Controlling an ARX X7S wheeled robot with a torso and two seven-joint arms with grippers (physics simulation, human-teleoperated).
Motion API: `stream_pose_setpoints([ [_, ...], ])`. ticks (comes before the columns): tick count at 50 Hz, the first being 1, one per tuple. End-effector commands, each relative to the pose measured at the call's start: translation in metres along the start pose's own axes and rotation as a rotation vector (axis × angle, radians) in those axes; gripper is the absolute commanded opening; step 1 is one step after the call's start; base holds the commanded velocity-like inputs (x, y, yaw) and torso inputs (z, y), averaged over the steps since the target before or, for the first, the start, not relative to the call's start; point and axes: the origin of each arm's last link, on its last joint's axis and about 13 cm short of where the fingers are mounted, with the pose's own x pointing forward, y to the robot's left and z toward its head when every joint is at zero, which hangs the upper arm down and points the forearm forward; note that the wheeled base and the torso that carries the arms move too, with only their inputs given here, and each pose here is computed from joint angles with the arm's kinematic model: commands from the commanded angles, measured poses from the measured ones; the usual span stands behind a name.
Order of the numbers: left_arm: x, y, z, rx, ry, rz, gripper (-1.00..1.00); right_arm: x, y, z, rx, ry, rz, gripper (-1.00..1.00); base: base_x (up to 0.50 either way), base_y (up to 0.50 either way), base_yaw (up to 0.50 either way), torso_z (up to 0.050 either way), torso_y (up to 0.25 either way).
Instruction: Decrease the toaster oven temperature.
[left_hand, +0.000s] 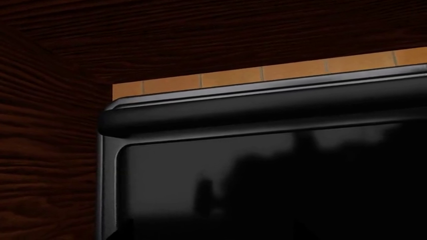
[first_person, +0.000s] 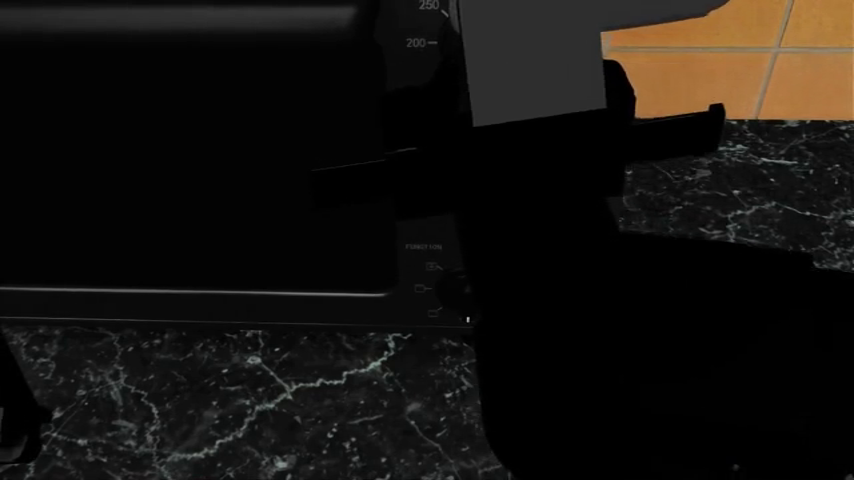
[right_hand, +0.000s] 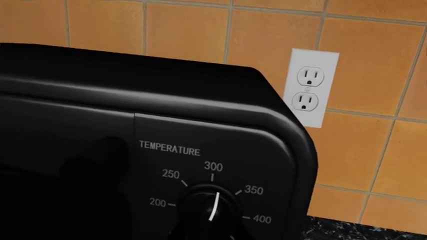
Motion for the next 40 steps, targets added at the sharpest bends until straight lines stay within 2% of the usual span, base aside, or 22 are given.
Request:
stream_pose_setpoints([
  [1,-0.0005,-0.0011,-0.0008,-0.003,0.001,-0.007,1.00,0.0080,-0.0089,0.0054,-0.067,0.034,-0.027,-1.00,0.02,0.00,0.01,0.000,0.000],
  [40,-0.0009,-0.0021,-0.0038,-0.008,0.005,-0.009,1.00,0.0005,-0.0098,0.0121,-0.396,0.082,-0.021,-1.00,0.00,0.00,0.00,0.000,0.000],
])
